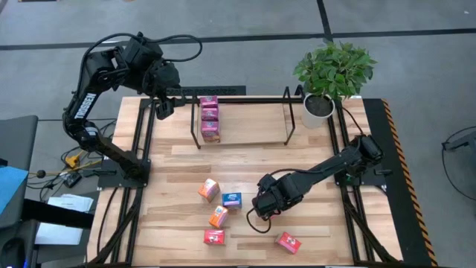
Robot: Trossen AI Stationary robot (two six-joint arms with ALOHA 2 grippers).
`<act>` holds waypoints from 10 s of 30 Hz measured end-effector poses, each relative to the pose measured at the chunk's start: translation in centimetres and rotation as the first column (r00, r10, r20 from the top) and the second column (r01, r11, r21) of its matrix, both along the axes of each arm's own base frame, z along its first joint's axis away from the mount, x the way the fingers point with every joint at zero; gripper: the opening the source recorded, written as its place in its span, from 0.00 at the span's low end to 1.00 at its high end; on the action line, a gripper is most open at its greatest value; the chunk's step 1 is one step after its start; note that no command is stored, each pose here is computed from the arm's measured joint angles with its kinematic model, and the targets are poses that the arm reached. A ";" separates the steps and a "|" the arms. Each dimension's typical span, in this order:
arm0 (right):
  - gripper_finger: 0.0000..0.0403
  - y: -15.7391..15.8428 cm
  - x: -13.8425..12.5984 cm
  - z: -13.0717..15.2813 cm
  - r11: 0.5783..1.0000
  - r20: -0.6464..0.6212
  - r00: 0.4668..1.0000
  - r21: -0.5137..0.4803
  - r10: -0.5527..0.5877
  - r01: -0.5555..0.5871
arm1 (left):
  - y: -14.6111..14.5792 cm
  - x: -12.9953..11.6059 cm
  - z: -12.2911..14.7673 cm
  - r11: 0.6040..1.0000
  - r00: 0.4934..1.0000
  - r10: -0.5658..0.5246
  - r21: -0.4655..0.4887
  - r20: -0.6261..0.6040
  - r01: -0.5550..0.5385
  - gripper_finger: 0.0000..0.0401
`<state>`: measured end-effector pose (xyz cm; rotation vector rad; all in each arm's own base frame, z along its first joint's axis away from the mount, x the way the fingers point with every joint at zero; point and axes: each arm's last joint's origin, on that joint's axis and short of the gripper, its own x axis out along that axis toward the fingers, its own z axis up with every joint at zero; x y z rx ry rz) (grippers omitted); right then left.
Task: Stack cereal on shelf
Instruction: Put the top red cereal box on the shelf, then put the bottom right red cereal box on the shelf, then put the top red cereal box on the shelf aligned with the other red cereal box
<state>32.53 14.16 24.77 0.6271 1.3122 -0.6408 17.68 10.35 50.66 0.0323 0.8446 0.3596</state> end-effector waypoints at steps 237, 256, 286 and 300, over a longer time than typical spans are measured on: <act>0.03 -3.6 -9.0 -1.6 0.852 0.425 0.758 -0.062 0.494 -0.521 | -0.6 6.6 -3.0 0.938 0.970 -0.243 -0.253 0.003 0.236 0.74; 0.06 -2.2 -12.9 -8.8 0.950 0.418 0.872 0.057 0.255 -0.306 | -1.5 7.5 -2.6 0.942 0.970 -0.239 -0.231 0.049 0.243 0.74; 0.04 1.2 -12.9 -10.5 0.980 0.447 0.880 0.042 0.157 -0.196 | -1.5 7.5 -2.6 0.942 0.966 -0.254 -0.216 0.044 0.258 0.74; 0.08 2.3 -16.5 -11.4 0.999 0.335 0.942 0.023 0.024 -0.034 | -1.5 7.5 -2.6 0.942 0.966 -0.257 -0.211 0.043 0.260 0.74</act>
